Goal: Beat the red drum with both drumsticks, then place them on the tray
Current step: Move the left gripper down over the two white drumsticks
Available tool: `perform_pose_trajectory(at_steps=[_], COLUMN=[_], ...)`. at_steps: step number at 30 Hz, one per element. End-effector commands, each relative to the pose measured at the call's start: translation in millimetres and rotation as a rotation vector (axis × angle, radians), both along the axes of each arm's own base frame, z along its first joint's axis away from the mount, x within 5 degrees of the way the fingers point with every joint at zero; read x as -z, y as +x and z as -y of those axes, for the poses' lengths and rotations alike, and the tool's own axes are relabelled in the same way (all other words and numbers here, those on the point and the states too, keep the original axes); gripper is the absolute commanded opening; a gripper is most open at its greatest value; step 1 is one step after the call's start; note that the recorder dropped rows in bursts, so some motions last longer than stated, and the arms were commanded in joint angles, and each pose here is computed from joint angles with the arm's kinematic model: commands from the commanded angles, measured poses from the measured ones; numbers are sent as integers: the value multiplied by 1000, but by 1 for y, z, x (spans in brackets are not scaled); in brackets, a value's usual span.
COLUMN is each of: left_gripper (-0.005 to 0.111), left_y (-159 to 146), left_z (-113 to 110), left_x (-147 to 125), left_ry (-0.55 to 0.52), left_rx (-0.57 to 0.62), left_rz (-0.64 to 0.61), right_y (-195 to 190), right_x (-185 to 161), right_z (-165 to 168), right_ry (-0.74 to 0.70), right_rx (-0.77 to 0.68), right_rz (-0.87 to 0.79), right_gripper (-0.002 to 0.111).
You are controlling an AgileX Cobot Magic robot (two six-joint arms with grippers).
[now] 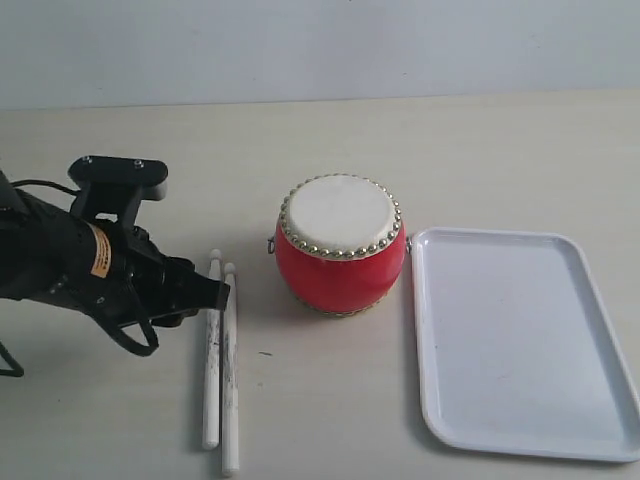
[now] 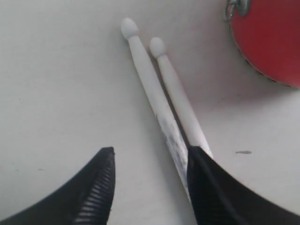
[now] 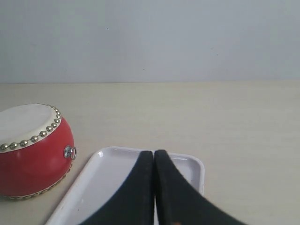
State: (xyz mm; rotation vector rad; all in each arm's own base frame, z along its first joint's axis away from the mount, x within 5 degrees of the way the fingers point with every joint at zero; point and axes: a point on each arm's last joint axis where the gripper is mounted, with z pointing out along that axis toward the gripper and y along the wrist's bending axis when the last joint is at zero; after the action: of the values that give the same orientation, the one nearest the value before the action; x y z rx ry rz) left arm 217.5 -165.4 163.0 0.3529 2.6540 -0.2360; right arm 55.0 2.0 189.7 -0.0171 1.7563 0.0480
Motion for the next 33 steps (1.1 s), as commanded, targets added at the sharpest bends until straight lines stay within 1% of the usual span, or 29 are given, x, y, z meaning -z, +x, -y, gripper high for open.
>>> perform_pose_trajectory(at_steps=[1, 5, 8, 11, 15, 19, 27, 30, 33], left_gripper=[47, 47, 47, 47, 47, 47, 47, 43, 37], left_y=[-8, -12, -11, -14, -13, -12, -9, -9, -10], left_z=[-4, -4, 1, 5, 6, 11, 14, 14, 15], left_x=[11, 14, 13, 20, 32, 34, 32, 38, 44], left_ry=[-47, -73, -114, -99, -71, -78, -98, -85, -70], left_rx=[-44, -57, -60, -40, -46, -47, -46, -49, -46], left_rz=[-31, -33, -17, -35, -70, -75, -61, -76, -93], right_y=[0, 0, 0, 0, 0, 0, 0, 0, 0], right_x=[0, 0, 0, 0, 0, 0, 0, 0, 0], right_z=[0, 0, 0, 0, 0, 0, 0, 0, 0], right_ry=[-1, -1, -1, -1, -1, -1, -1, -1, -1], right_rx=[4, 4, 4, 4, 4, 4, 4, 4, 4], right_rz=[9, 9, 9, 9, 9, 9, 9, 9, 9], right_gripper=[0, 0, 0, 0, 0, 0, 0, 0, 0])
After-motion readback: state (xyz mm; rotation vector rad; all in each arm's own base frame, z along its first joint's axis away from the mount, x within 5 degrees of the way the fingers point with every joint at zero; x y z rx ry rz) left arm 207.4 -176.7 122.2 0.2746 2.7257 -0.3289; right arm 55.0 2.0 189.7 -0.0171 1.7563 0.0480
